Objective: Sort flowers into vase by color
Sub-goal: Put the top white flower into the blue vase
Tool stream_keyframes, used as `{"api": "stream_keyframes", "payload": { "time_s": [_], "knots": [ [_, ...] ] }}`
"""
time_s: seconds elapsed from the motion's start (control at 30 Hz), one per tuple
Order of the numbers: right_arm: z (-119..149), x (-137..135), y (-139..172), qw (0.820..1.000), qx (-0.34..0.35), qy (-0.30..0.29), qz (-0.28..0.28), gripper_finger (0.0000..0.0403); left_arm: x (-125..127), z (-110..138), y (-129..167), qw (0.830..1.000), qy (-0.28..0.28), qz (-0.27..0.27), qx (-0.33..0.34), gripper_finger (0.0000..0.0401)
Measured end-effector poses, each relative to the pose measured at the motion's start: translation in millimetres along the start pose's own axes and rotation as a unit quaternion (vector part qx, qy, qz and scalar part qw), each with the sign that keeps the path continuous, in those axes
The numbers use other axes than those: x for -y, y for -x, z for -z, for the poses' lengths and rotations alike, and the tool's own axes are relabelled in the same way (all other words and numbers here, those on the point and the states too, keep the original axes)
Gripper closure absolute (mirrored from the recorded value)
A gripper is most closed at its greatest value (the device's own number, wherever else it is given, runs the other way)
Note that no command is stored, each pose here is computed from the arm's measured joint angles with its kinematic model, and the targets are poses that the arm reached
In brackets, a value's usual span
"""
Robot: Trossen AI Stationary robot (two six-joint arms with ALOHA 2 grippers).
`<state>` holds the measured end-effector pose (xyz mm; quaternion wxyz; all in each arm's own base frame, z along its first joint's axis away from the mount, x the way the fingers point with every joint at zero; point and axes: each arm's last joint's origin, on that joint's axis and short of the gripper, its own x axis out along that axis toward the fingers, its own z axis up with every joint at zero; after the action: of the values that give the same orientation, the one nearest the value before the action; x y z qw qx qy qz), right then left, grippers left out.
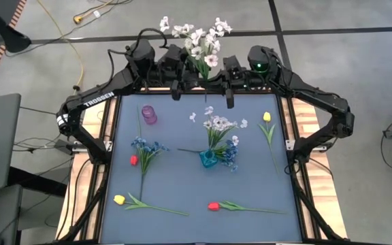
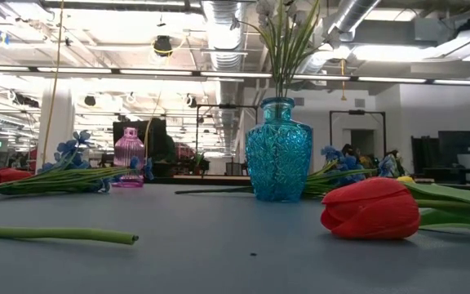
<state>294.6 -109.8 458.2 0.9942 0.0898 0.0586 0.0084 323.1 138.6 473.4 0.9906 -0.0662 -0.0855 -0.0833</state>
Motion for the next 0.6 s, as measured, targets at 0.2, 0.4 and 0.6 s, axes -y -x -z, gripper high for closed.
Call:
{"api": "stream_keyframes", "payload": {
  "time_s": [0.2,0.4,0.6],
  "knots": [
    [0.8,-1.1,-0.5,1.0,-0.003,0.007,-0.002,0.0361,-2.0,-1.4,0.3,0.999,0.013,-0.032,0.013,0.0225],
    [3.2,-1.4,-0.7,1.0,-0.015,0.01,-0.001,0.0326,-2.3,-1.5,0.1,0.999,0.014,-0.041,0.015,0.0324],
    [1.9,3.7,3.5,1.0,-0.014,0.009,0.009,0.0256,-6.4,-2.7,2.8,0.998,0.025,-0.048,0.017,0.0392]
  ]
}}
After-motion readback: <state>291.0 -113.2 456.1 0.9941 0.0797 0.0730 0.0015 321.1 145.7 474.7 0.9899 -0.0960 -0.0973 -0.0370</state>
